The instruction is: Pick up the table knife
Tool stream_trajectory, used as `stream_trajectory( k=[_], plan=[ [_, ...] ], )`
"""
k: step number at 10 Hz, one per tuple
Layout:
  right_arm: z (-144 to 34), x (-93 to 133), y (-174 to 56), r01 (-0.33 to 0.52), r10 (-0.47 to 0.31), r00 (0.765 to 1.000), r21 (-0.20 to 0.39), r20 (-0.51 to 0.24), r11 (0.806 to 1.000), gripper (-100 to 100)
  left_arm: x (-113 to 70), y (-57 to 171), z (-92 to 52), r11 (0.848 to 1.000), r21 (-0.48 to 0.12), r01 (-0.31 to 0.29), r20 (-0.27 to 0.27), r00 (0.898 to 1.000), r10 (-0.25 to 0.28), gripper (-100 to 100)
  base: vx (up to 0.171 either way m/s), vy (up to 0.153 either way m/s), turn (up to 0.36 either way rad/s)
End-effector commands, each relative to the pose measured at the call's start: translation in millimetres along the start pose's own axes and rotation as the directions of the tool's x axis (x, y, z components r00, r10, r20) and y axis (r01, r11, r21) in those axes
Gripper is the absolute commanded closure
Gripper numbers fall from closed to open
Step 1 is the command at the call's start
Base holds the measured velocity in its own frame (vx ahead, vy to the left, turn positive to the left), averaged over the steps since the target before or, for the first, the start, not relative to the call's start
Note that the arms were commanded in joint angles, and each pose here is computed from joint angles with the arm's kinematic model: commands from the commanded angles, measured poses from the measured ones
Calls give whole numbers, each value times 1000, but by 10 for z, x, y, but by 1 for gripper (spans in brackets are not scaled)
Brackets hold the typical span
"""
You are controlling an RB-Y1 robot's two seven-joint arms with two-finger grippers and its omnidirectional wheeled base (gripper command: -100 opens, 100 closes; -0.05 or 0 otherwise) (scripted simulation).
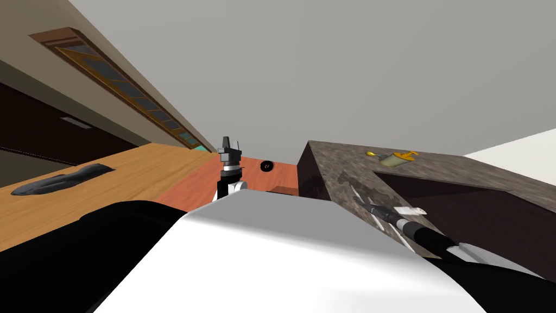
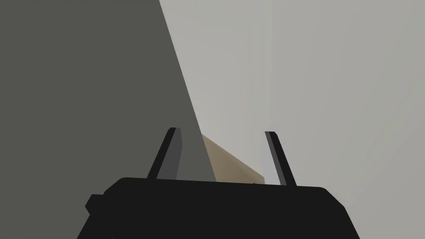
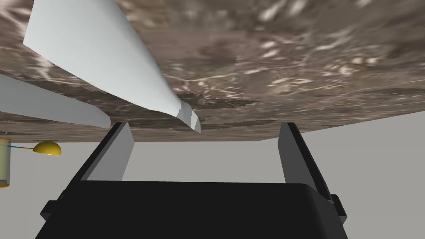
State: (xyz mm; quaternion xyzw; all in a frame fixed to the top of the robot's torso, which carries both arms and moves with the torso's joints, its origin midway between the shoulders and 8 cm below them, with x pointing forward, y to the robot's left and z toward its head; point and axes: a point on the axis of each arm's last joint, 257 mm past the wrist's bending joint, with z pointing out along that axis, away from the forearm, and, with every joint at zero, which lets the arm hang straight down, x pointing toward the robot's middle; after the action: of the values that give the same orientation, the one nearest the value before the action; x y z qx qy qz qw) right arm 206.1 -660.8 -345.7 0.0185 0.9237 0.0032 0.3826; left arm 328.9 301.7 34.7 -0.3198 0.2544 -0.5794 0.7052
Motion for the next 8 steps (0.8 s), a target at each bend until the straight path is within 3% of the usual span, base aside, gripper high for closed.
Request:
stream_trajectory(
  k=[1,3,6,7,8],
  plan=[
    [-40,116,-55,-6,6,1000,16,-16,1000,-100,0,0,0,1000,0,0,0,1000,0,0,-62,13,199],
    [-40,47,-57,-35,35,999,17,11,999,-100,0,0,0,1000,0,0,0,1000,0,0,-35,2,36],
    [-115,222,-185,-52,52,999,53,-9,997,-100,0,0,0,1000,0,0,0,1000,0,0,-46,10,166],
    [-115,170,-191,-74,73,997,54,12,996,-100,0,0,0,1000,0,0,0,1000,0,0,-53,3,99],
    [-161,290,-259,-66,67,998,74,-12,995,-100,0,0,0,1000,0,0,0,1000,0,0,-61,19,208]
  ],
)
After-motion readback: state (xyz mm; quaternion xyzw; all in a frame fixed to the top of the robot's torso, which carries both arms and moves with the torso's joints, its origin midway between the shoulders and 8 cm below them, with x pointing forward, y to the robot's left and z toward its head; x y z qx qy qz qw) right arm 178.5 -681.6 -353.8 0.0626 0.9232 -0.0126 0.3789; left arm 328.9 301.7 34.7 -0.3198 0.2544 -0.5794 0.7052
